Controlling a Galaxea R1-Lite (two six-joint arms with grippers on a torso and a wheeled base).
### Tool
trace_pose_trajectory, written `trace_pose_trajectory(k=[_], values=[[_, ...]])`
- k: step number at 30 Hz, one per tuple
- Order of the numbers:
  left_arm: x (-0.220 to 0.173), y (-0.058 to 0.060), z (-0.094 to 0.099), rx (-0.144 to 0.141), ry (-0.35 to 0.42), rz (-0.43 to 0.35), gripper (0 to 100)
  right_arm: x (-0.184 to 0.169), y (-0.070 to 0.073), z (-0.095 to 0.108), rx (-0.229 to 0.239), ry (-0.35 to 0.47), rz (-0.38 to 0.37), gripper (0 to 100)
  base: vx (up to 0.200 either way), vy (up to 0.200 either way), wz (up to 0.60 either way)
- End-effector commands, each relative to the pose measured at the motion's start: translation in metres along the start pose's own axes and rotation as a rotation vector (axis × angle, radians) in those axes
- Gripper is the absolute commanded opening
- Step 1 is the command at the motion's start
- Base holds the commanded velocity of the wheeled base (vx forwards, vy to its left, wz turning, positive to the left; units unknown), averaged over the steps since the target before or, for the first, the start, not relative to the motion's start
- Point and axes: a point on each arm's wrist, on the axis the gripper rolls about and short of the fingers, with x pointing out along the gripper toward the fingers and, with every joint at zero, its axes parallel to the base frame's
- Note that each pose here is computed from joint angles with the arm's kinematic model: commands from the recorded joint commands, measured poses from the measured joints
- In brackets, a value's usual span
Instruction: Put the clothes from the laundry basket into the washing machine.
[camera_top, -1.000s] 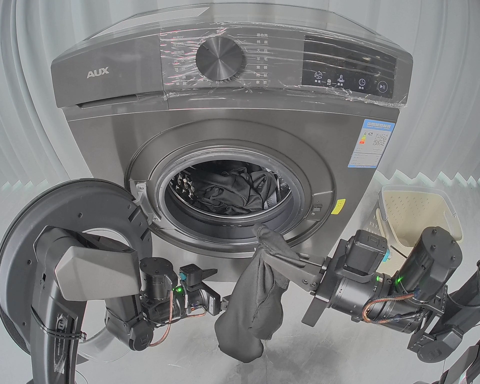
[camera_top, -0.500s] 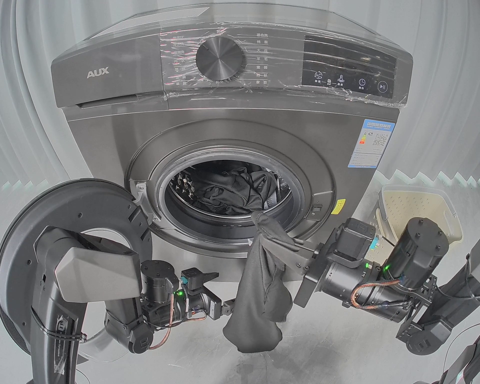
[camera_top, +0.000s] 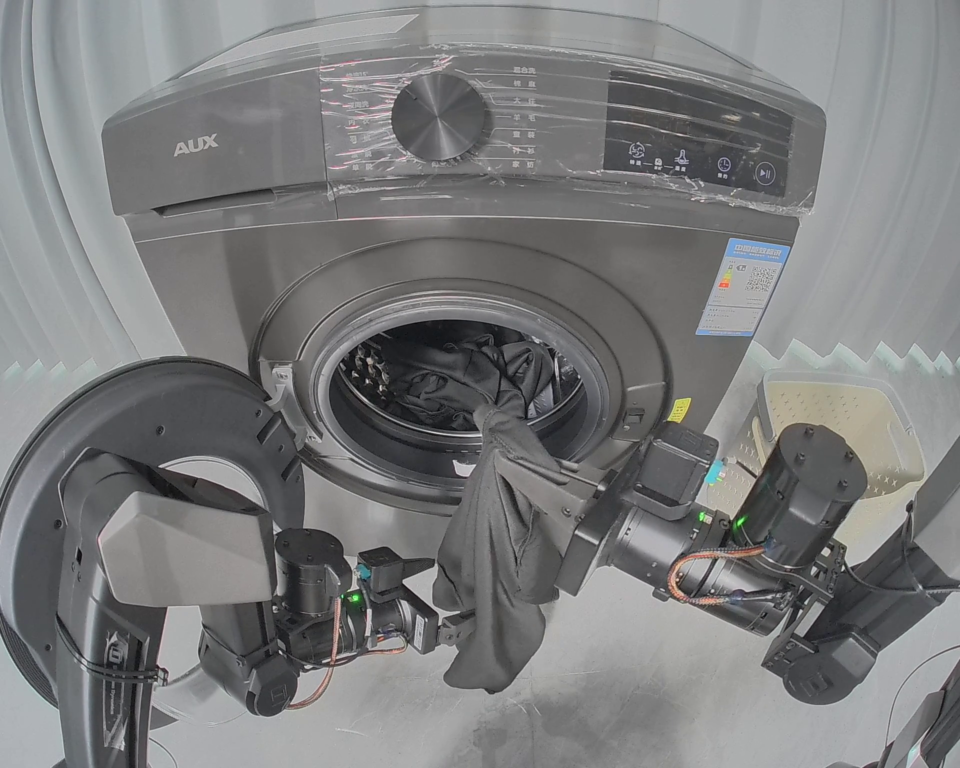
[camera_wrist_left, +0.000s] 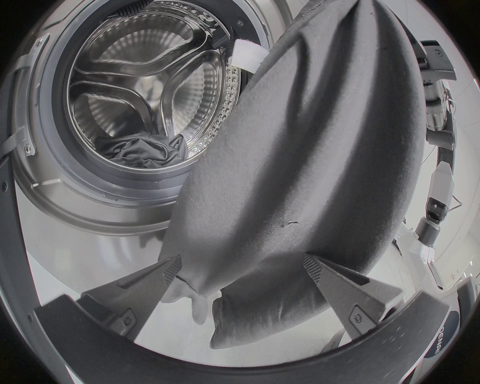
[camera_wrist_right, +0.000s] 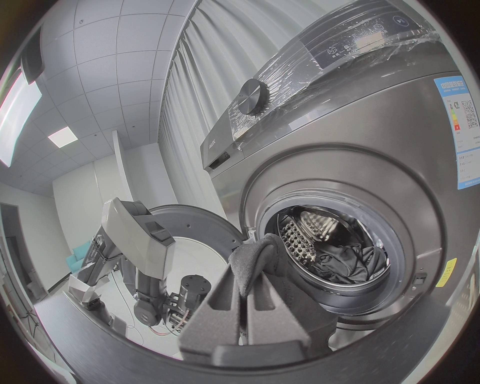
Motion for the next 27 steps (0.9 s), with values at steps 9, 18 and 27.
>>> trace_pose_trajectory(k=[9, 18, 27], values=[[0.013, 0.006, -0.009, -0.011, 0.004, 0.014, 100, -0.01, 0.01, 0.005, 0.008, -0.002, 0.028, 0, 0.0, 0.0, 0.0], [0.026, 0.016, -0.01, -0.013, -0.025, 0.072, 0, -0.019, 0.016, 0.005, 0.014, 0.006, 0.044, 0, 0.0, 0.0, 0.0], [0.036, 0.023, -0.016, -0.017, -0.034, 0.091, 0, -0.026, 0.018, 0.006, 0.016, 0.017, 0.049, 0, 0.0, 0.0, 0.0]])
